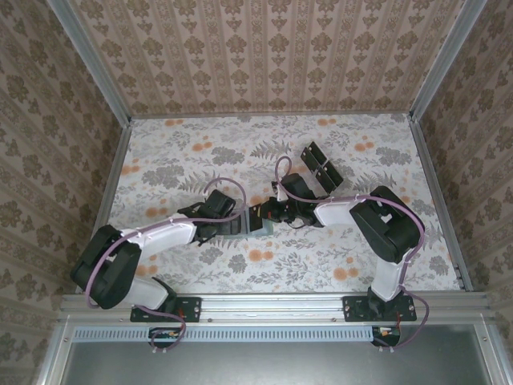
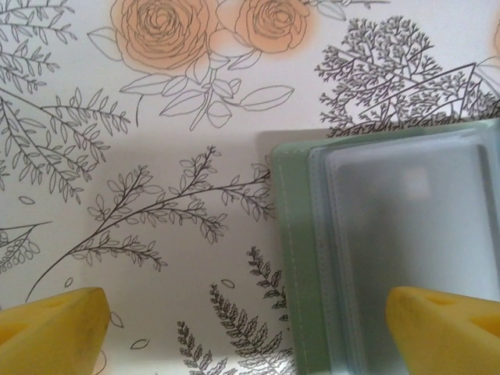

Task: Put the credit cards into the card holder
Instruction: Insert the credit card into the card slot, then close the credit card at the center of the table.

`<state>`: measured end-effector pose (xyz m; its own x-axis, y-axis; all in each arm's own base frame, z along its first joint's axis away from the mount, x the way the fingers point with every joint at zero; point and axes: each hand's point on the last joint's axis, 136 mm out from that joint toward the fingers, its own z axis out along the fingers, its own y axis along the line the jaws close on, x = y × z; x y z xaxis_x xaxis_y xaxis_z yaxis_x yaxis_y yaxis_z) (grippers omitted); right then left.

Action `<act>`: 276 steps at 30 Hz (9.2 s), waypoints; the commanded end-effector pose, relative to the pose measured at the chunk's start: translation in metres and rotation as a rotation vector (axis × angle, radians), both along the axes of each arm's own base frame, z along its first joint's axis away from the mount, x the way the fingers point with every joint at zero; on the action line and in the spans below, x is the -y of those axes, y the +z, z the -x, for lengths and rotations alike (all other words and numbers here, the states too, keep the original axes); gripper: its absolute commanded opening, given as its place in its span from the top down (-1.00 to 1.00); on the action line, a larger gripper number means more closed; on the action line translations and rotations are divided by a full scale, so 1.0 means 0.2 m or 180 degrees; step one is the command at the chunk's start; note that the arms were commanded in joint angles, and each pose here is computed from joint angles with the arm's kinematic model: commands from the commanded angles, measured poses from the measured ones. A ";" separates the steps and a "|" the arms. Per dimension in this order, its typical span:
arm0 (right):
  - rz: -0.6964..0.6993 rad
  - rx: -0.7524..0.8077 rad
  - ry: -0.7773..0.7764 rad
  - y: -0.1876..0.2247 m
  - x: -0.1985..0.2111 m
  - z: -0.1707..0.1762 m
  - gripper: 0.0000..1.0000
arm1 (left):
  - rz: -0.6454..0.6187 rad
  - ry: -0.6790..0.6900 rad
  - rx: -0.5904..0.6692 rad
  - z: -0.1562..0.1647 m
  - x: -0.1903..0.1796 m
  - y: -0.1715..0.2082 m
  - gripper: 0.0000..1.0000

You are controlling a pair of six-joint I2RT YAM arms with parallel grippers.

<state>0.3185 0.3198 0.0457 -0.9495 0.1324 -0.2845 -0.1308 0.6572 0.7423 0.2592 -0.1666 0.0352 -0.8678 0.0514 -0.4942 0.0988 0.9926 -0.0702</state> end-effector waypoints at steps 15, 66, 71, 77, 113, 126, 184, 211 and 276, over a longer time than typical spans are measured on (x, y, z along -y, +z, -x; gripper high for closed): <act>0.0003 -0.0127 -0.0007 -0.06 0.01 0.02 1.00 | -0.0245 0.0167 -0.0134 0.06 -0.10 -0.11 -1.00; -0.0670 0.0268 -0.0325 0.00 -0.03 0.00 1.00 | -0.0284 0.0260 -0.0196 0.10 -0.14 -0.17 -1.00; -0.0676 0.0248 -0.0307 -0.01 -0.05 0.02 1.00 | -0.0286 0.0263 -0.0198 0.11 -0.15 -0.17 -1.00; -0.0681 0.0212 -0.0300 -0.03 -0.06 0.04 1.00 | -0.0284 0.0265 -0.0196 0.11 -0.15 -0.17 -1.00; -0.0557 -0.0186 -0.0169 -0.18 -0.08 0.10 1.00 | -0.0281 0.0255 -0.0196 0.10 -0.14 -0.18 -1.00; -0.0309 -0.0374 -0.0023 -0.25 -0.12 0.11 1.00 | -0.0263 0.0232 -0.0191 0.09 -0.13 -0.17 -1.00; 0.0229 -0.0390 0.0348 -0.10 -0.27 0.12 0.76 | -0.0112 0.0470 -0.0467 0.11 -0.21 -0.22 -1.00; 0.0091 -0.0265 0.0373 0.07 -0.29 0.09 0.03 | -0.0078 0.0464 -0.0341 0.08 -0.21 -0.12 -1.00; 0.1452 0.0045 0.0036 -0.17 0.26 0.13 0.97 | 0.1268 -0.0076 0.0026 -0.07 0.24 0.00 -0.99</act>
